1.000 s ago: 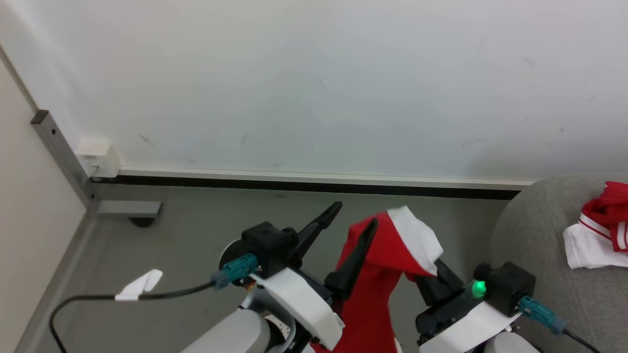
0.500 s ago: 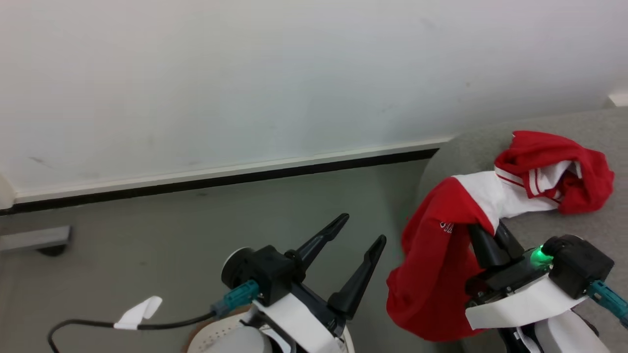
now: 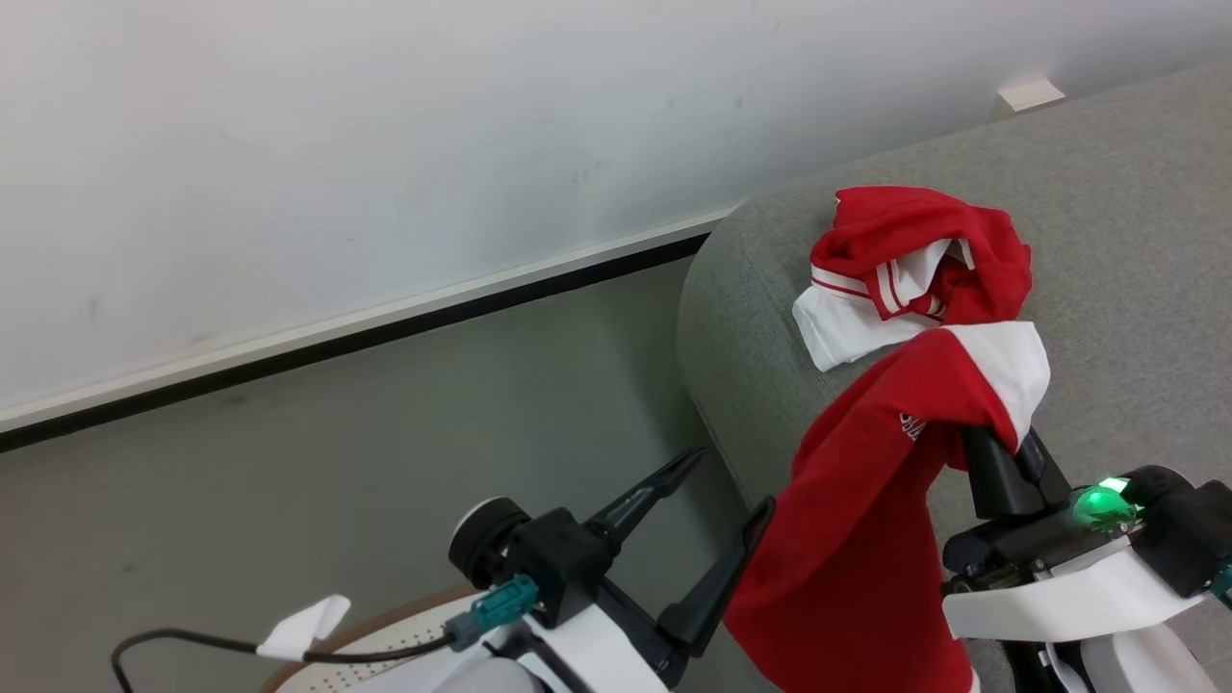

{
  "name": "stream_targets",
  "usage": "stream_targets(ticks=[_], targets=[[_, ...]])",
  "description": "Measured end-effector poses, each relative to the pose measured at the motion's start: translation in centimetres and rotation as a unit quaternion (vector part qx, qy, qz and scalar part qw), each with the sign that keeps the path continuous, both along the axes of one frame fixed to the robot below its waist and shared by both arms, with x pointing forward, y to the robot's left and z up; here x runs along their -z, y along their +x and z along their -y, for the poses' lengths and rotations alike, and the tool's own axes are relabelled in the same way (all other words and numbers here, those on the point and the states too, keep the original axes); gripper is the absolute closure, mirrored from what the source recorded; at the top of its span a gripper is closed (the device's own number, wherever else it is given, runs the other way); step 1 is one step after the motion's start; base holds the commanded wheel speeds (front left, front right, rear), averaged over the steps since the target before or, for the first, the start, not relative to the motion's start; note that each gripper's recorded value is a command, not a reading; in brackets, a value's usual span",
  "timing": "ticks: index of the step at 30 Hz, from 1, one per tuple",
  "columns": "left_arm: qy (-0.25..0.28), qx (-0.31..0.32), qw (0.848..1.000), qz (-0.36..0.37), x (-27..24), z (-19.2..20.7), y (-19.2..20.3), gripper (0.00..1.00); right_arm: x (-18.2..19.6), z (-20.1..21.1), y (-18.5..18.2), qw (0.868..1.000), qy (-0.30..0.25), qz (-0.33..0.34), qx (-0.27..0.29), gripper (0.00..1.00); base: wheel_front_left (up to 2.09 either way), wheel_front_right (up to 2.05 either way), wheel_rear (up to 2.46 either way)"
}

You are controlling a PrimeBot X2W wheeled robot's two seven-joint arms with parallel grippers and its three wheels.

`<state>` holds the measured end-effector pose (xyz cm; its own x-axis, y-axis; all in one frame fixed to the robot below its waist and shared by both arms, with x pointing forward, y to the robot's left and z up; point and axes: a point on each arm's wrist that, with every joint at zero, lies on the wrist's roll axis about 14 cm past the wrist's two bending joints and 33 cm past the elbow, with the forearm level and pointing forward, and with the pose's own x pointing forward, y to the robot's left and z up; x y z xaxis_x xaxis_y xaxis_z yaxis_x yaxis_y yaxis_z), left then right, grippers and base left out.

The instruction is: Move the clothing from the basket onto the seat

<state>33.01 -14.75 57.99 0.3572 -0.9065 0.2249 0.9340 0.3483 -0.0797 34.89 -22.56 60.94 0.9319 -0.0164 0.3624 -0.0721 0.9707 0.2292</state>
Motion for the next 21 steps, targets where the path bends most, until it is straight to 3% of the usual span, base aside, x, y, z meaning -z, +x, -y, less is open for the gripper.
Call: stream_targets(ticks=[8,18,21], targets=[[0.004,0.007,1.0,-0.007,0.8,0.4,0.3,0.0,-1.8,2.1,0.1,0.999,0.026,0.029,0.022,1.0,0.0,0.0,0.0],[0.017,-0.019,0.999,-0.029,2.9,-1.0,3.4,0.0,-9.6,8.2,3.4,0.99,-0.09,0.085,0.069,1.0,0.0,0.0,0.0],[0.028,-0.029,0.998,-0.038,4.3,-1.9,4.8,0.0,-10.7,11.4,4.9,0.985,-0.123,0.069,0.102,1.0,0.0,0.0,0.0]])
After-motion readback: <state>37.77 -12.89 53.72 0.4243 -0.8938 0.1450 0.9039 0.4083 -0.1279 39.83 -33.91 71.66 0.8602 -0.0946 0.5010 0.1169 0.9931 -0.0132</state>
